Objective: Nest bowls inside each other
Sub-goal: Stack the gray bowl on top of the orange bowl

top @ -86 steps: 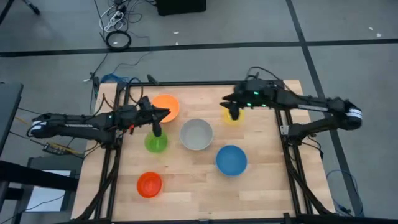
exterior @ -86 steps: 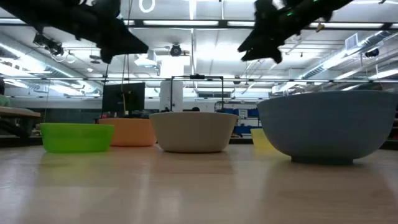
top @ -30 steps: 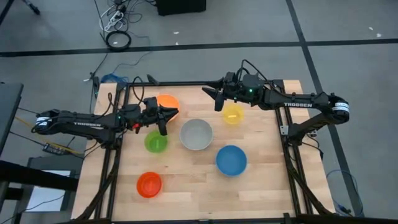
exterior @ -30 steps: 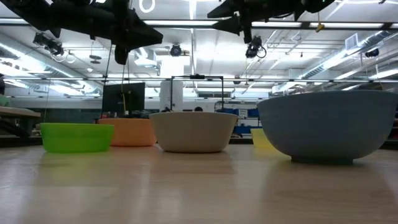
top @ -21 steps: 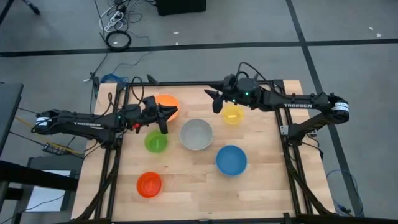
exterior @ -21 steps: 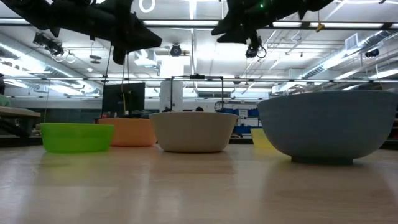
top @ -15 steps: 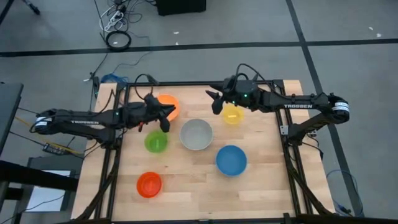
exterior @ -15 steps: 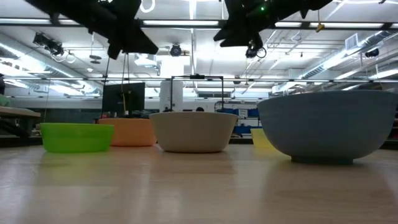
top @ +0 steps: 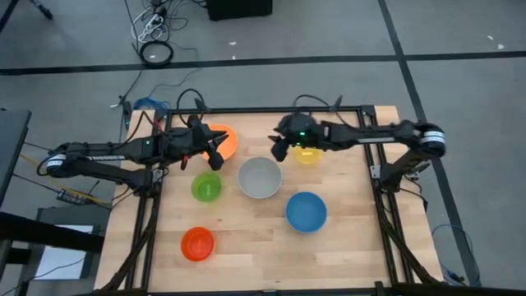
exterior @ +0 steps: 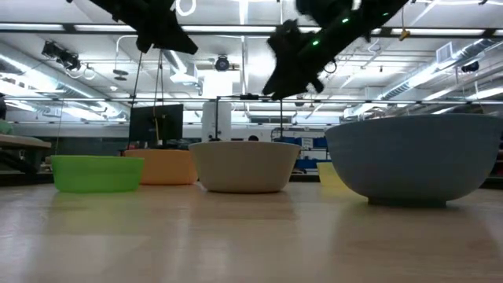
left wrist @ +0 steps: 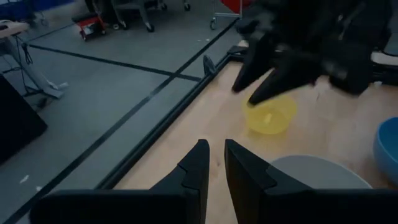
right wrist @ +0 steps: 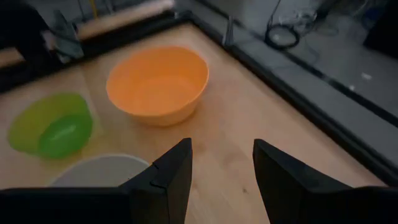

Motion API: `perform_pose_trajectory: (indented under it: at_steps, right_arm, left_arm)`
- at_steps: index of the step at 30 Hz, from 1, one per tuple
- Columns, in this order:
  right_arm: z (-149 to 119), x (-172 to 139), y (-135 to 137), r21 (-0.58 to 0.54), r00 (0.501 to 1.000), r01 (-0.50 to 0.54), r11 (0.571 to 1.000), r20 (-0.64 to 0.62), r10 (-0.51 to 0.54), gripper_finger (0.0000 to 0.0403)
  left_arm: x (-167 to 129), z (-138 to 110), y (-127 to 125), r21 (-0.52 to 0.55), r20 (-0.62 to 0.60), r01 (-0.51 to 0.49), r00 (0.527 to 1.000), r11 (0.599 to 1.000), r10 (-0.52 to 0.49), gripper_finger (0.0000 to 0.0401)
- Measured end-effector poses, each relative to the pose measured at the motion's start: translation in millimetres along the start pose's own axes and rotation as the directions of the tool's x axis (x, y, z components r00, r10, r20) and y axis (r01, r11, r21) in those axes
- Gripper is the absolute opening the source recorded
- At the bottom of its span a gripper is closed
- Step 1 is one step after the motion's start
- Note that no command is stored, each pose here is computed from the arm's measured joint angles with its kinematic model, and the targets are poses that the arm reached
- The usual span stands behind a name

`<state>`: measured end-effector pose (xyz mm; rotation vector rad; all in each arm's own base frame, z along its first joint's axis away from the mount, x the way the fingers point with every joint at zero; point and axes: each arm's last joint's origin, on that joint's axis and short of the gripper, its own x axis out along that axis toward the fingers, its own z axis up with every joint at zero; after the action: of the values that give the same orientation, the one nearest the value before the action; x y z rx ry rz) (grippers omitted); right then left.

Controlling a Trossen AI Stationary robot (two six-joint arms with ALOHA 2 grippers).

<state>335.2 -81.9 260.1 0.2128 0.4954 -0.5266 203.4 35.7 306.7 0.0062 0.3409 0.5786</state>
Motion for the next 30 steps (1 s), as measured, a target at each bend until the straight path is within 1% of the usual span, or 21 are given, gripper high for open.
perform_pose_trajectory:
  at_steps: [2,4,6,8,9,12,14,16,19,21,24,27,30]
  right_arm:
    - [3.3,17.2,5.9,-0.016,1.000,0.005,1.000,-0.030,-0.006,0.0157]
    - [13.1,33.8,13.7,-0.029,0.999,-0.025,0.999,-0.032,0.024,0.0157]
    - [29.0,48.3,22.3,-0.047,0.998,-0.056,0.997,-0.020,0.056,0.0157]
    - [43.2,60.6,29.5,-0.086,0.997,-0.062,0.994,-0.045,0.058,0.0157]
    - [49.4,65.4,32.4,-0.107,0.996,-0.064,0.992,-0.064,0.058,0.0158]
    - [60.6,78.9,38.6,-0.180,0.985,-0.060,0.982,-0.172,0.029,0.0158]
    - [63.3,84.0,40.6,-0.222,0.968,-0.063,0.973,-0.252,0.005,0.0158]
    - [61.6,86.5,40.9,-0.250,0.943,-0.066,0.966,-0.331,-0.021,0.0158]
    - [52.2,83.8,37.9,-0.278,0.892,-0.074,0.958,-0.447,-0.061,0.0158]
    - [47.5,81.7,36.6,-0.283,0.868,-0.088,0.955,-0.492,-0.066,0.0158]
    - [38.6,76.6,33.9,-0.297,0.812,-0.126,0.946,-0.580,-0.075,0.0158]
    - [34.9,73.7,32.7,-0.303,0.780,-0.148,0.941,-0.620,-0.077,0.0158]
    - [34.5,73.4,32.7,-0.299,0.777,-0.150,0.943,-0.625,-0.074,0.0158]
  left_arm:
    - [0.0,-0.4,0.0,0.001,-0.003,0.000,1.000,1.000,0.000,0.0060]
    - [0.0,-1.2,0.1,0.004,-0.012,-0.001,1.000,1.000,0.001,0.0060]
    - [0.0,-1.1,0.1,0.003,-0.010,-0.001,1.000,1.000,0.001,0.0060]
    - [0.0,-1.7,0.1,0.005,-0.016,-0.001,1.000,1.000,0.001,0.0060]
    - [-0.4,-1.6,0.3,0.005,-0.016,-0.001,1.000,1.000,0.001,0.0060]
    - [-0.9,-3.8,0.7,-0.001,-0.037,-0.003,0.999,1.000,0.003,0.0060]
    - [-1.2,-6.9,1.0,0.006,-0.067,-0.005,0.998,1.000,0.005,0.0060]
    - [-1.7,-10.1,1.5,0.002,-0.097,-0.008,0.995,1.000,0.008,0.0060]
    - [-3.8,-12.3,2.4,-0.009,-0.120,-0.007,0.993,1.000,0.006,0.0060]
    - [-5.9,-11.7,3.0,-0.018,-0.115,0.001,0.993,1.000,-0.003,0.0060]
    - [-10.1,-10.5,5.0,-0.023,-0.106,0.005,0.994,1.000,-0.008,0.0060]
    - [-14.6,-9.5,7.2,-0.027,-0.096,0.006,0.995,1.000,-0.009,0.0060]
    - [-17.7,-9.1,8.7,-0.030,-0.093,0.007,0.996,1.000,-0.010,0.0060]
